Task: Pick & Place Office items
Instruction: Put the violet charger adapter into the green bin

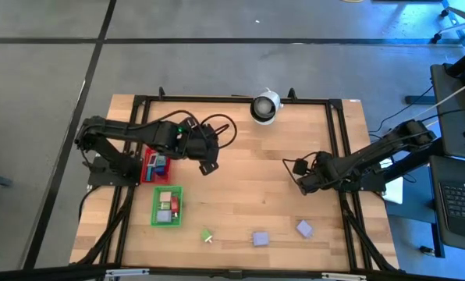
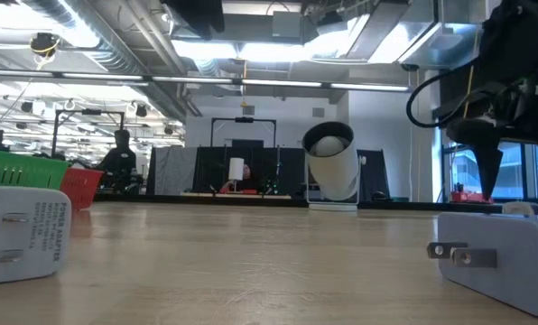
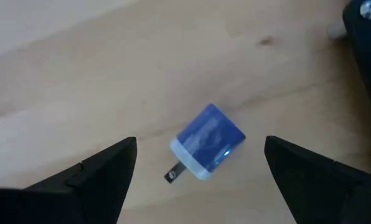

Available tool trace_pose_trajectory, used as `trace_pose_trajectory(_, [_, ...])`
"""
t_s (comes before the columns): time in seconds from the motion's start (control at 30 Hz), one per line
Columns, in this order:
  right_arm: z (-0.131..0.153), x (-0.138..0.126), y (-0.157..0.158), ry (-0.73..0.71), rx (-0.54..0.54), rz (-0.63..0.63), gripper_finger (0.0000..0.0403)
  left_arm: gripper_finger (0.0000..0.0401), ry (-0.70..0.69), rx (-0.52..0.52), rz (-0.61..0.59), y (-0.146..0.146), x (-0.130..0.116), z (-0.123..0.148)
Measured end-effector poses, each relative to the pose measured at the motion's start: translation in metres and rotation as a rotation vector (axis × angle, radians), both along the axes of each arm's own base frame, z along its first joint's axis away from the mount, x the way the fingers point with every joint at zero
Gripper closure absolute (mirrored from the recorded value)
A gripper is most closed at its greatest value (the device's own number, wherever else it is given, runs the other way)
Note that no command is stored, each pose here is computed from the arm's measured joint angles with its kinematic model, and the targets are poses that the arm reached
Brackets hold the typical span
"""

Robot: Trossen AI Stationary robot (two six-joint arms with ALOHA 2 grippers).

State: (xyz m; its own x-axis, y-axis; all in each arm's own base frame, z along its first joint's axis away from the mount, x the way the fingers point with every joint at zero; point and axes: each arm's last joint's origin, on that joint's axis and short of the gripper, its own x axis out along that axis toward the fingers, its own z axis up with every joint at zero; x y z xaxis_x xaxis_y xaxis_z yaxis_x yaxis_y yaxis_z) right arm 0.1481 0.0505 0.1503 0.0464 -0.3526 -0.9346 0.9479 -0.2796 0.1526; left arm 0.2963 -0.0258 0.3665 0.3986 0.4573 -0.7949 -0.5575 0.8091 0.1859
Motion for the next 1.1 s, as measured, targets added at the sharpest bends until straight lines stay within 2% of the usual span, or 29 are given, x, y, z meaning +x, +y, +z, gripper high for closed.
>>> trace_pose_trajectory(0.2, [-0.009, 0.003, 0.0, 0.014, -0.035, -0.092, 0.0048, 0.016, 0.008, 0.005, 0.018, 0.009, 0.001, 0.0])
trace_pose_trajectory(0.43, [-0.025, 0.017, 0.0, 0.005, -0.053, -0.118, 0.0048, 0.016, 0.019, 0.015, 0.008, 0.012, 0.001, 0.0])
trace_pose_trajectory(0.67, [-0.03, 0.019, -0.001, 0.039, -0.077, -0.099, 0.0058, 0.016, 0.019, 0.016, 0.009, 0.012, 0.001, 0.0])
trace_pose_trajectory(0.83, [-0.03, 0.018, -0.001, 0.049, -0.077, -0.094, 0.0112, 0.016, 0.019, 0.017, 0.009, 0.013, 0.001, 0.0])
trace_pose_trajectory(1.1, [-0.031, 0.017, -0.001, 0.078, -0.077, -0.04, 0.024, 0.016, 0.014, 0.013, 0.017, 0.013, 0.001, 0.0])
